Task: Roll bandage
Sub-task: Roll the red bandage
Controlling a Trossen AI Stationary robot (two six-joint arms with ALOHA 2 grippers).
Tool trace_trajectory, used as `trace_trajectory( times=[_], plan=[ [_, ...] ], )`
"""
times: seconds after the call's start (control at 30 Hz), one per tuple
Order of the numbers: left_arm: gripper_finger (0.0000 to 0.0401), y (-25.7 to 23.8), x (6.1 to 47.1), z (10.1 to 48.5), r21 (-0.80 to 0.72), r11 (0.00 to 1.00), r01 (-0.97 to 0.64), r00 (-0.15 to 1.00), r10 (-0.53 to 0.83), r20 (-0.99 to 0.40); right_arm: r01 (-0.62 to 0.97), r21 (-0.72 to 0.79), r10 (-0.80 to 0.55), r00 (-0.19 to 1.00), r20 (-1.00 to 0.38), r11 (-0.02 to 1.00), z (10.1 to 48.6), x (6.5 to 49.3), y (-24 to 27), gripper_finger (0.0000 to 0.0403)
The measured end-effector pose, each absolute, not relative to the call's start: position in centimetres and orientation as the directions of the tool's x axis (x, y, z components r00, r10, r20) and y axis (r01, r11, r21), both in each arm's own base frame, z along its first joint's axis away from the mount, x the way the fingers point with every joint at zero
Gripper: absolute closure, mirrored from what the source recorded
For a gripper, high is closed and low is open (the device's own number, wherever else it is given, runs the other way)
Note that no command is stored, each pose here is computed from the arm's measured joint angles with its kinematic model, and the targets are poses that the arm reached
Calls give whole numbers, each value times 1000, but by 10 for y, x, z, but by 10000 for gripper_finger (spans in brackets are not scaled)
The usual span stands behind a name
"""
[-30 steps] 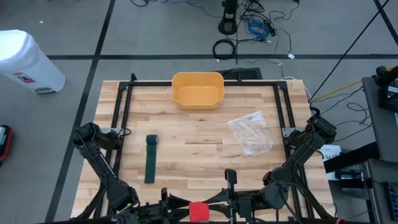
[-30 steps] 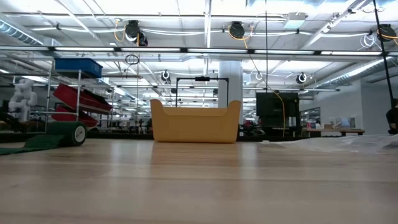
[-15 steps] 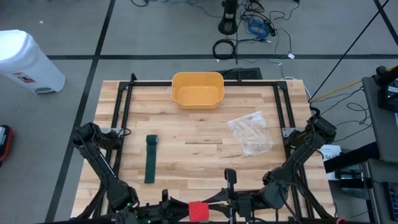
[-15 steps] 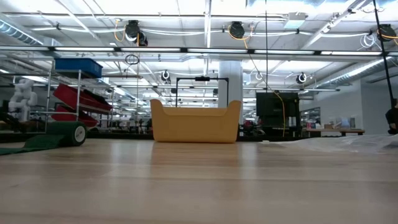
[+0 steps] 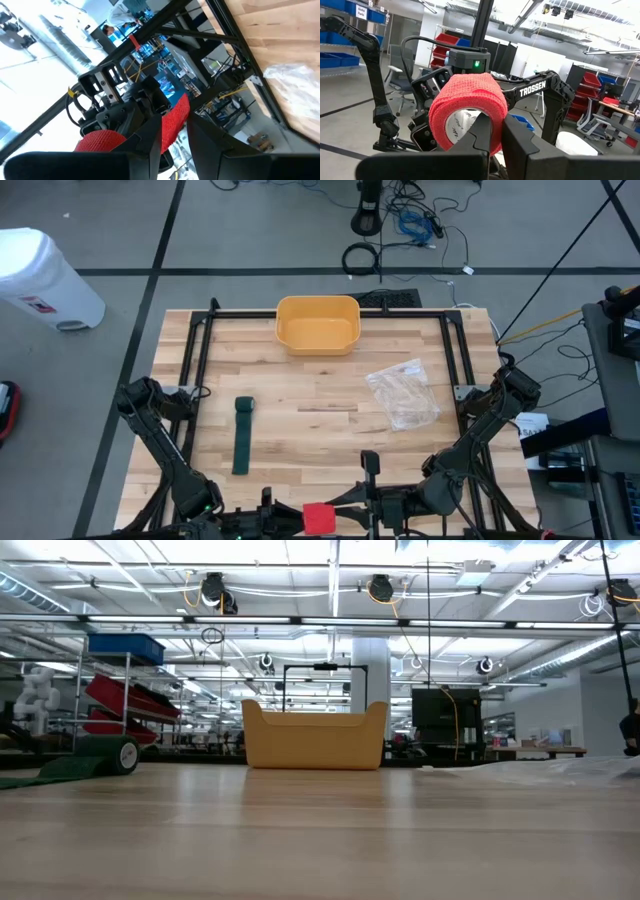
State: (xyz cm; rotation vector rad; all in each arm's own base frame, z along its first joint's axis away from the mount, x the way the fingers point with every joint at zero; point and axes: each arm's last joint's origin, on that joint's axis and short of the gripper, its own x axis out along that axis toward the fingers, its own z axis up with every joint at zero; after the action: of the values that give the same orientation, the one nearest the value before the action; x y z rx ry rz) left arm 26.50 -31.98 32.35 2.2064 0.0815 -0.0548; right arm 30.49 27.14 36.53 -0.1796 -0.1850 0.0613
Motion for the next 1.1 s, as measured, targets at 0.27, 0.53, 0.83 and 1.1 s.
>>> trace_trajectory(
  times=[0.27, 0.53, 0.83, 1.1],
  plan=[
    [311, -319, 265, 324, 805, -588, 79, 997, 40, -69, -44, -184, 77, 981, 176, 982, 365, 305, 271, 383],
    [381, -319, 265, 324, 806, -587, 79, 997, 40, -69, -44, -184, 77, 981, 176, 982, 365, 305, 271, 383],
    [392, -321, 266, 326, 840, -541, 49, 999, 8, -54, -44, -186, 77, 982, 173, 982, 365, 305, 271, 383],
    [391, -325, 261, 333, 884, -468, -12, 999, -43, -9, -37, -223, 73, 985, 158, 974, 363, 306, 271, 383]
  ],
)
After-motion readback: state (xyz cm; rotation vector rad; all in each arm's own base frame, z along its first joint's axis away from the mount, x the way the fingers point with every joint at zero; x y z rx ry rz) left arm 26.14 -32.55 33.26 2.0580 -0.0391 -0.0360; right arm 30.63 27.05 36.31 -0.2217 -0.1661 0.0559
